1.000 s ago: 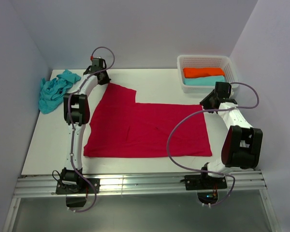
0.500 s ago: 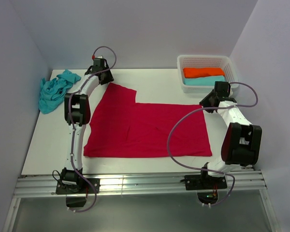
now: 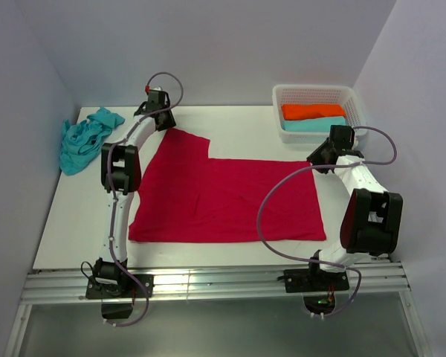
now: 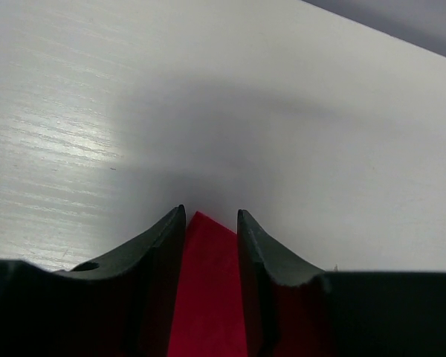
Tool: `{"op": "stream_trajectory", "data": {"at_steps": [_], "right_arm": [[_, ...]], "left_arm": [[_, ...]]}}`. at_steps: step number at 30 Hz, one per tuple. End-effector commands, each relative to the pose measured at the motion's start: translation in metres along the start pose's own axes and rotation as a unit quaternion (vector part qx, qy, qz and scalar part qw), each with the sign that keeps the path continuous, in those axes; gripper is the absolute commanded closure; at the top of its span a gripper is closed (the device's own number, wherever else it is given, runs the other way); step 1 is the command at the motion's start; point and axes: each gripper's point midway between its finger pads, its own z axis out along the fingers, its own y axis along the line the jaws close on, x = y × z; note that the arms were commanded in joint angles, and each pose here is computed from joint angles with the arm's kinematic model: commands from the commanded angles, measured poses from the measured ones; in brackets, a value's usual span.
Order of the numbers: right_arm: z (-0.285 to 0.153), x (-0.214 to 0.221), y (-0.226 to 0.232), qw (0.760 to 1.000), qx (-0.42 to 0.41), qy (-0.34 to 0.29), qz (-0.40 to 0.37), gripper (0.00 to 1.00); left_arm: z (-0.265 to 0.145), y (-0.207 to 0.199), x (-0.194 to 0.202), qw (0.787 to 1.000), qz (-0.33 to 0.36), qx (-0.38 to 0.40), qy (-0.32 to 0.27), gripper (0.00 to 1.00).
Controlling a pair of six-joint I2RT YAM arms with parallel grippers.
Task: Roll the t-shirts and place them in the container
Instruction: Fold the tshirt
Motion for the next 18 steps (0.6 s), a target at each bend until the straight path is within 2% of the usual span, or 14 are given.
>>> {"op": "stream_trajectory", "data": {"at_steps": [1, 4, 8, 10, 11, 12, 13, 18], "right_arm": [[-0.001, -0.009, 0.009, 1.0, -0.012, -0.021, -0.002, 0.64], [-0.002, -0.01, 0.01, 1.0, -0.016, -0.021, -0.004, 0.64], [-0.001, -0.009, 0.009, 1.0, -0.014, -0.019, -0.005, 0.64], [0.001, -0.009, 0.009, 1.0, -0.014, -0.019, -0.006, 0.64], [0.001, -0.01, 0.01, 1.0, -0.016, -0.019, -0.007, 0.64], [0.003, -0.01, 0.01, 1.0, -0.015, -0.018, -0.01, 0.64], [0.007, -0.009, 0.009, 1.0, -0.011, -0.015, -0.01, 0.64], [0.025, -0.016, 0.008, 1.0, 0.003, -0.018, -0.015, 0.64]], "left_arm": [[-0.005, 0.01, 0.042, 0.997, 0.032, -0.045, 0.057, 0.62], [-0.004, 0.016, 0.047, 0.995, 0.034, -0.063, 0.064, 0.74], [-0.003, 0.021, 0.055, 0.993, 0.045, -0.082, 0.071, 0.76], [-0.003, 0.021, 0.057, 0.993, 0.045, -0.087, 0.071, 0.8], [-0.003, 0.022, 0.057, 0.992, 0.044, -0.089, 0.073, 0.84], [-0.003, 0.022, 0.057, 0.992, 0.044, -0.089, 0.073, 0.97], [-0.004, 0.022, 0.056, 0.992, 0.044, -0.09, 0.072, 1.0], [-0.014, 0.014, 0.037, 0.995, 0.045, -0.078, 0.047, 1.0]]}}
